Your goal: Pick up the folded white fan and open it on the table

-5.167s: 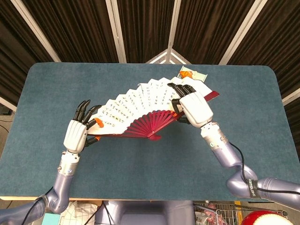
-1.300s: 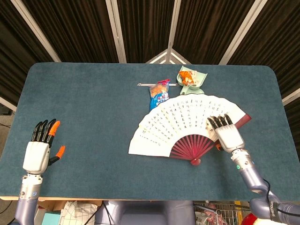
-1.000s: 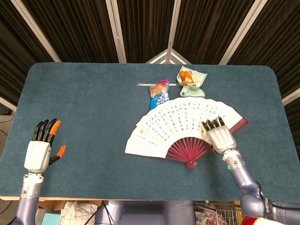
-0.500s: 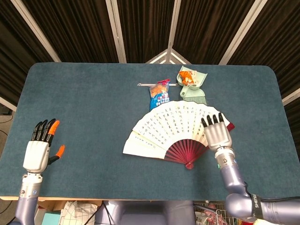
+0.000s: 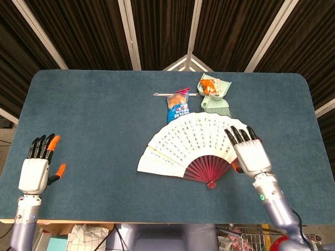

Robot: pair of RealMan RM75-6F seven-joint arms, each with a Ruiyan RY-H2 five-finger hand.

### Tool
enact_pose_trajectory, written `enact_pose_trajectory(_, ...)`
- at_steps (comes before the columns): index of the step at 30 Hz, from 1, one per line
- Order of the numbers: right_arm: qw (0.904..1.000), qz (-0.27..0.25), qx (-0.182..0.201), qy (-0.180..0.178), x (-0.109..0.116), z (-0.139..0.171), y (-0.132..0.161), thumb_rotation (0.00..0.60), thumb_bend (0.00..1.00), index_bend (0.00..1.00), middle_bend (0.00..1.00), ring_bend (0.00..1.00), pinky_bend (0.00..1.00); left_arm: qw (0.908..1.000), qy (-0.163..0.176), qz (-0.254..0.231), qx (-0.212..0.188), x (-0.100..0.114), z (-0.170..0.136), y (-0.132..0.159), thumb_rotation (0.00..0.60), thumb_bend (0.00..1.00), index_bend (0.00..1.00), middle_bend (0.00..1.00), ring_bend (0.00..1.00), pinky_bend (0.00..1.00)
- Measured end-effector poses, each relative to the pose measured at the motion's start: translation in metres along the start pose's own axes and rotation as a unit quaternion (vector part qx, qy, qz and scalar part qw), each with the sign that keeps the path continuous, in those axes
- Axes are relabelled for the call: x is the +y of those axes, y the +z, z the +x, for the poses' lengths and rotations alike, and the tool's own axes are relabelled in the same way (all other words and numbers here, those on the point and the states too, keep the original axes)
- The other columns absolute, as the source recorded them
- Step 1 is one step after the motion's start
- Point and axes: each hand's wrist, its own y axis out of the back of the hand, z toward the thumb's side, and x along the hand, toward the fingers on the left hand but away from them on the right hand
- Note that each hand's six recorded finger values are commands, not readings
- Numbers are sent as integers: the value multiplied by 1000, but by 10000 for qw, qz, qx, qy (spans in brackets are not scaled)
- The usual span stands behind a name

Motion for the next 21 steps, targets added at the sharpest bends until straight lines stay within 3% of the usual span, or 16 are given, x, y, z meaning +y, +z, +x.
enact_pose_trajectory(6, 9914, -928, 158, -905, -14, 42, -28, 600, 265, 41, 73, 140, 87, 9983, -415, 142, 378, 13, -14, -4, 600, 455, 92, 38, 0, 36)
enact_pose_trajectory(11, 9831, -1145, -200, -1415, -40, 78, -69, 600, 265, 59, 73, 140, 87, 9929, -815, 406, 761, 25, -27, -16, 600, 455, 90, 34, 0, 36)
enact_pose_trajectory(15, 9789, -1146, -416, -1638, -53, 95, -88, 600, 265, 64, 73, 140, 87, 9892, -1009, 451, 966, 30, -34, -24, 600, 455, 90, 34, 0, 36)
enact_pose_trajectory(21, 9779, -906, -754, -1726, -59, 103, -103, 600, 265, 64, 73, 140, 87, 9885, -1052, 507, 965, 33, -38, -25, 600, 455, 88, 33, 0, 36)
